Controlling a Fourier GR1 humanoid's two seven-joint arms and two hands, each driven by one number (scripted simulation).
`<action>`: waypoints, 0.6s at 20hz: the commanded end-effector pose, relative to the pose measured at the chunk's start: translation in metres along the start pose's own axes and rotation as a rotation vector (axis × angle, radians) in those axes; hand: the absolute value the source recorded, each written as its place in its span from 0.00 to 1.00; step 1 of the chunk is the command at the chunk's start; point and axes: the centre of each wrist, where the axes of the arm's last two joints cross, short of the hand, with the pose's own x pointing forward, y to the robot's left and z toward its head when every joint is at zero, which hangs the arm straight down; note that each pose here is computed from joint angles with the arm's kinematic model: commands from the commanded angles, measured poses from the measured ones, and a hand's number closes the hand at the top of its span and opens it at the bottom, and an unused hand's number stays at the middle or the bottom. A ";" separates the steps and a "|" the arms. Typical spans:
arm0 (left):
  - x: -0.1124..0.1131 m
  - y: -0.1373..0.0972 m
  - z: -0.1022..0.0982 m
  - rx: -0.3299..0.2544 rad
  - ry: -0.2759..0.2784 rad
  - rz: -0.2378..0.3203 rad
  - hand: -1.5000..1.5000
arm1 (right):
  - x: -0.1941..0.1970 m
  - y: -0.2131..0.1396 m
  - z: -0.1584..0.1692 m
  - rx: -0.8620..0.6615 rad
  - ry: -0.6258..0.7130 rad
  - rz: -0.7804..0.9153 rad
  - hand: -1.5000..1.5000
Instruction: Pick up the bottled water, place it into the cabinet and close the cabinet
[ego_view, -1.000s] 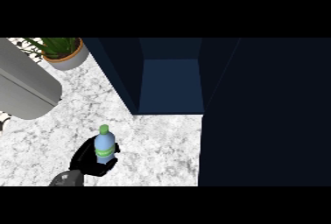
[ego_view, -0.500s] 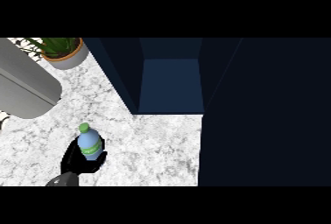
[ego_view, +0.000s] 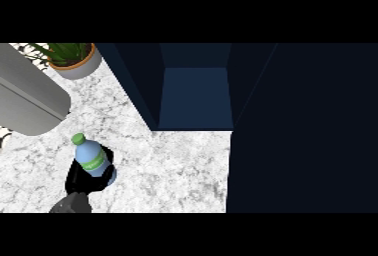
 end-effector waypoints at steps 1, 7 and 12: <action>0.000 -0.022 -0.014 -0.045 -0.022 0.060 1.00 | 0.000 0.007 0.006 -0.008 -0.011 -0.025 0.00; 0.013 -0.034 0.008 -0.052 -0.004 0.005 1.00 | -0.002 -0.001 0.001 0.015 0.006 -0.022 0.00; 0.036 -0.077 -0.019 -0.115 0.011 -0.040 1.00 | 0.003 0.001 -0.009 0.018 0.017 -0.023 0.00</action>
